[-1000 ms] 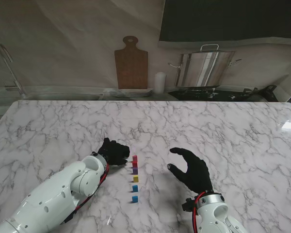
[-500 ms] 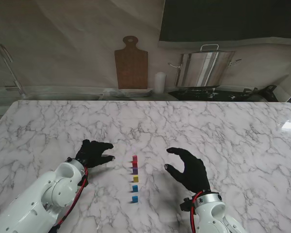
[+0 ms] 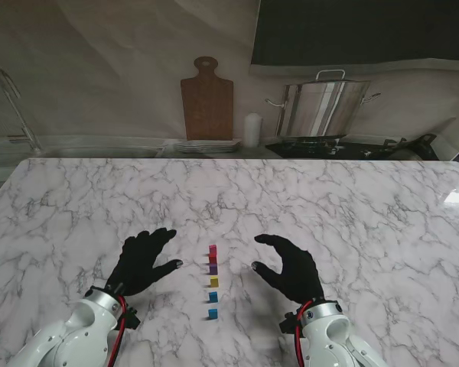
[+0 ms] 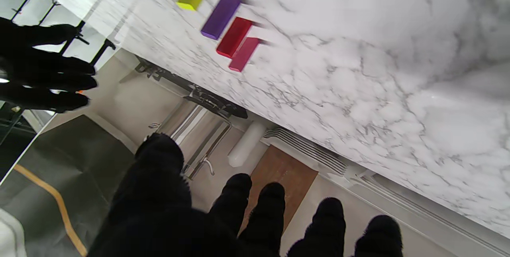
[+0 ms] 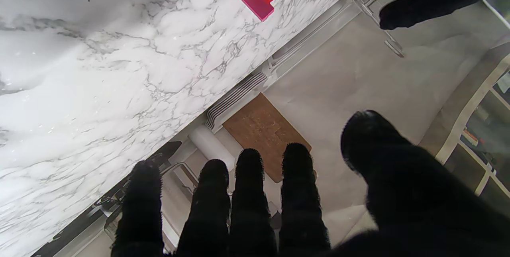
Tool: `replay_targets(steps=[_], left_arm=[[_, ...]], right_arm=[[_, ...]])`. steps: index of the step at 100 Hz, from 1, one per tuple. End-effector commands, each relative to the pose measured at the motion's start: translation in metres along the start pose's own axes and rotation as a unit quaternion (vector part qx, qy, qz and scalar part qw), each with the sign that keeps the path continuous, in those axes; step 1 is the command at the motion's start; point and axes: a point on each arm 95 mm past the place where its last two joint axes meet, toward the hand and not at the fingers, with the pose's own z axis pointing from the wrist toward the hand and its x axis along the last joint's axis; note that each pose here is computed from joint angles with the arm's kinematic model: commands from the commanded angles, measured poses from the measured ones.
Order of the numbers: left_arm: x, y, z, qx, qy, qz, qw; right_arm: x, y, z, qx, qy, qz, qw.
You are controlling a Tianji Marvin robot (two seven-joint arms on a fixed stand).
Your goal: Arrange dominoes in a row
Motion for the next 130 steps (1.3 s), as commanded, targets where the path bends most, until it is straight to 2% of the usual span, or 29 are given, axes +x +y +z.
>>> replay_targets(steps=[1,24,55,96,130], left_arm=[[0.01,0.012,-0.011,-0.002,0.009,-0.023,0.9997],[0.02,0.028,-0.03,0.014,0.022,-0.053,0.9982],[0.019,0.047,-0.037,0.023,0.009,-0.089,0.9958],[0.021,0.046,-0.037,0.035,-0.004,-0.12,0.9922],[0.025,0.044,-0.043,0.034,0.009,-0.127,0.9913]], right_arm=[[-0.003,-0.004,0.0,0.008,0.007,-0.005,0.9999],[-0.009,-0.012,0.003,0.027,0.03,-0.004,0.9992],[-0.014,-0.016,-0.001,0.059,0.039,-0.016,0.9974],[-0.023,-0.024,-0.006,0.078,0.034,0.004,0.9964],[-0.019,-0.025,-0.009,0.078,0.041,0.01,0.9961]])
